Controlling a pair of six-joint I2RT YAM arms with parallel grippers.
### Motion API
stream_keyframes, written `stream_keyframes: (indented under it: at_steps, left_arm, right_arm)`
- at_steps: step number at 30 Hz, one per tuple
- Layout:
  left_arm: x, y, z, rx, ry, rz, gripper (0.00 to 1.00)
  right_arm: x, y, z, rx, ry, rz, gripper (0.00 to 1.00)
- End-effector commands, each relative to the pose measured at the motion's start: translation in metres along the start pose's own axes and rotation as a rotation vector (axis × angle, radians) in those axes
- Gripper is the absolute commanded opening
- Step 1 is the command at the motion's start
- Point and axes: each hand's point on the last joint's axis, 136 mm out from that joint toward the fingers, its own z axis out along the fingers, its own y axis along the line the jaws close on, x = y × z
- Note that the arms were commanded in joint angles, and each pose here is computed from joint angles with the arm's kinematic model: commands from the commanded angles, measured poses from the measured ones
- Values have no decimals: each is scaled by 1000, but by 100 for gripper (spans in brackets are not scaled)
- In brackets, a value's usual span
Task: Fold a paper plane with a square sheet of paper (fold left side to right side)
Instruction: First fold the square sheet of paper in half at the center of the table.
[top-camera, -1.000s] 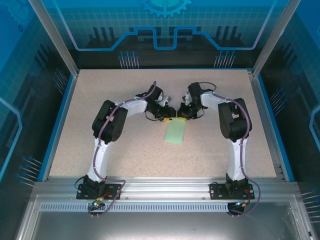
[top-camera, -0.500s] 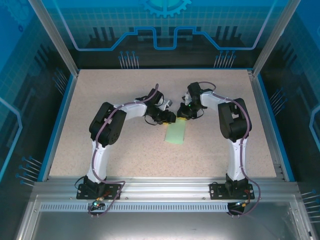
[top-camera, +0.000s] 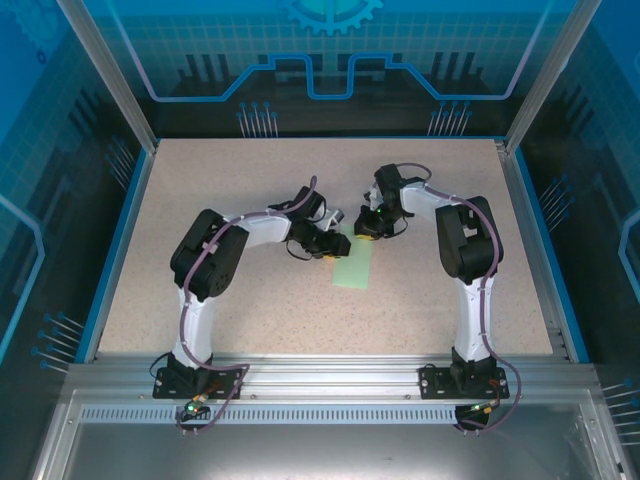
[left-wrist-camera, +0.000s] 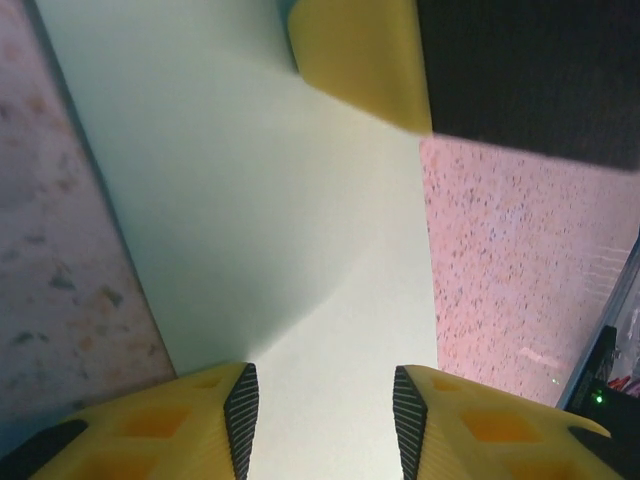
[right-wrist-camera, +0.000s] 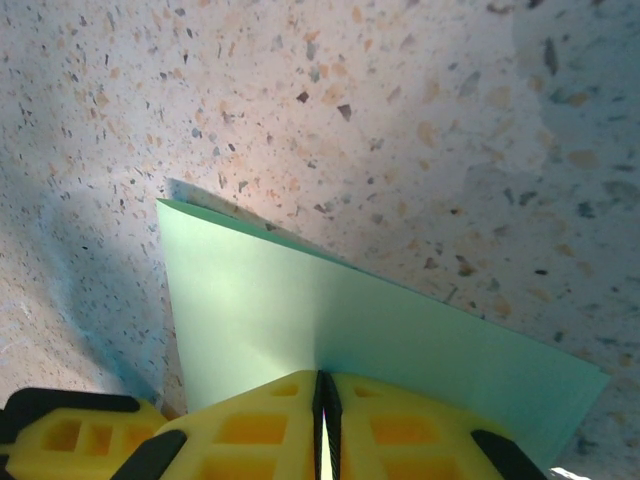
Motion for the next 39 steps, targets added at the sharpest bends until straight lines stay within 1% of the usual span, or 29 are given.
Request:
stream_keyframes:
  at_steps: [1, 9, 18, 24, 28, 31, 34, 35, 37, 39]
  left_arm:
    - [30, 0, 1, -12, 71, -8, 45]
    - [52, 0, 1, -30, 87, -18, 45]
    - [88, 6, 7, -48, 134, -50, 46]
    - [112, 6, 0, -67, 160, -51, 46]
    - [122, 5, -10, -71, 151, -56, 46]
    - [110, -11, -25, -59, 98, -26, 49]
    - [85, -30, -45, -65, 8, 27, 55]
    - [75, -33, -52, -80, -27, 43, 56]
    - [55, -40, -63, -103, -94, 70, 58]
    - [38, -42, -69, -125, -154, 80, 59]
  right_arm:
    - [25, -30, 20, 116, 99, 50, 13]
    - [25, -31, 20, 116, 101, 51, 13]
    - [26, -31, 21, 116, 104, 50, 13]
    - [25, -31, 22, 115, 104, 48, 13]
    - [24, -25, 21, 84, 95, 36, 13]
    - [14, -3, 10, 4, 54, -10, 15]
    - [-2, 26, -19, -64, -25, -79, 19]
    - [-7, 35, -34, -77, -59, -106, 23]
    - [-14, 46, -59, -87, -116, -142, 35]
    - [-16, 47, -82, -74, -161, -160, 46]
